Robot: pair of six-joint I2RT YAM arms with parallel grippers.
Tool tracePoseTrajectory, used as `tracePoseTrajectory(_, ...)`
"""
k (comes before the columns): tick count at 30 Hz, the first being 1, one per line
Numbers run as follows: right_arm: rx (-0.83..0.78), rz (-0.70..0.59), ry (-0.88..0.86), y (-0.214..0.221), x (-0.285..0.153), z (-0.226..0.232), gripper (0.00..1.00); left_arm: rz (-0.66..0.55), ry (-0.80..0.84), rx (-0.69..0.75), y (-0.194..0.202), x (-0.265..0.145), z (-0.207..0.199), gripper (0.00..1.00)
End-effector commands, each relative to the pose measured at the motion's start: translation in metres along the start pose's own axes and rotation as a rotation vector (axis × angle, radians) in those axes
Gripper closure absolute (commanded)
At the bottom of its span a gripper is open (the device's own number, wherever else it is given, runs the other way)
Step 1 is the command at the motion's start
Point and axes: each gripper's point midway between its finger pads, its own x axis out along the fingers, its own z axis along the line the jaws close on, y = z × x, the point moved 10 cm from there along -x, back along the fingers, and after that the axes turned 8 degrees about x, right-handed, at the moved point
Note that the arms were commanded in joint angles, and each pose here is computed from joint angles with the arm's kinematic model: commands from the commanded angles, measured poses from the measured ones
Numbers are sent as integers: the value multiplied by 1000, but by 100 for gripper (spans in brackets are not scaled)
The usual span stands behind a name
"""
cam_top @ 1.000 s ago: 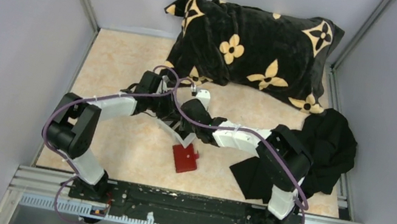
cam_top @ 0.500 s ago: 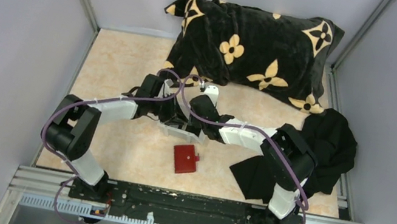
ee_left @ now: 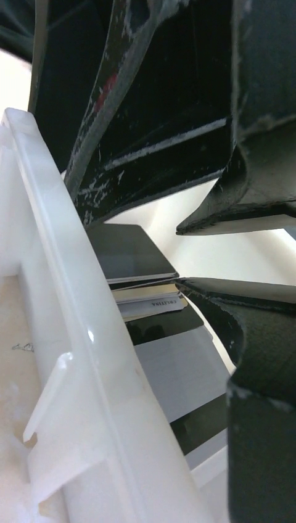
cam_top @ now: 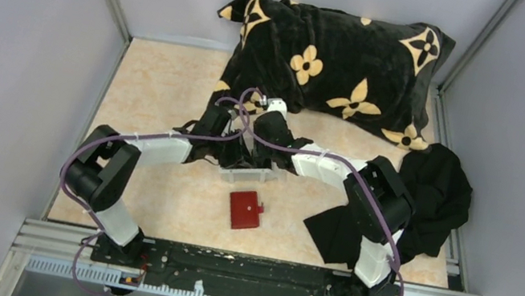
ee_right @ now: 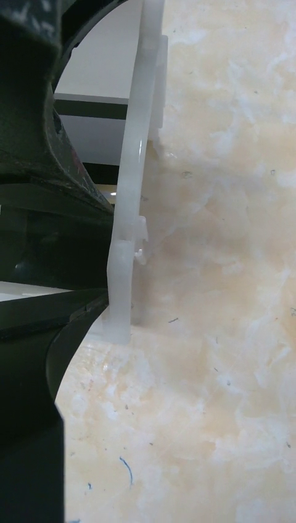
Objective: Put the credit cards into the card holder
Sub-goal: Move the storage box to the center of the board.
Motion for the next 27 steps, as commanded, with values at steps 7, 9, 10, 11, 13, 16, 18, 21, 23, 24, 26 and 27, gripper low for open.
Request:
tracePoseTrajectory(7, -140, 105, 77, -22, -13, 2, 50, -85, -153, 11, 4, -4, 0, 62)
tracePoseTrajectory(9, -150, 142, 73, -14, -13, 6, 50, -97, -159, 4, 7, -5, 2, 62)
tracePoseTrajectory(10, -154, 158, 72, -9, -12, 8, 49, -111, -157, -4, 9, -7, 3, 62)
tracePoseTrajectory(11, -159, 172, 67, -4, -11, 11, 49, -128, -149, -16, 11, -9, 4, 63)
tracePoseTrajectory(13, -170, 196, 61, 5, -9, 16, 49, -172, -109, -32, 13, -14, 2, 63)
tracePoseTrajectory(16, -183, 216, 49, 14, -8, 26, 49, -245, -24, -41, 12, -23, -3, 63)
tracePoseTrajectory(18, -187, 213, 52, 16, -8, 30, 49, -275, 44, -32, 12, -26, -8, 59)
tracePoseTrajectory(21, -171, 179, 77, 11, -12, 31, 49, -288, 134, 0, 6, -27, -20, 55)
tracePoseTrajectory(23, -158, 142, 96, 3, -18, 30, 49, -288, 195, 22, 1, -27, -29, 54)
tracePoseTrajectory(24, -154, 124, 103, -1, -22, 29, 49, -290, 222, 28, -1, -28, -33, 54)
tracePoseTrajectory(26, -149, 94, 113, -9, -28, 29, 48, -310, 254, 40, -5, -31, -41, 54)
tracePoseTrajectory(27, -149, 84, 116, -12, -30, 29, 48, -322, 260, 44, -6, -33, -43, 54)
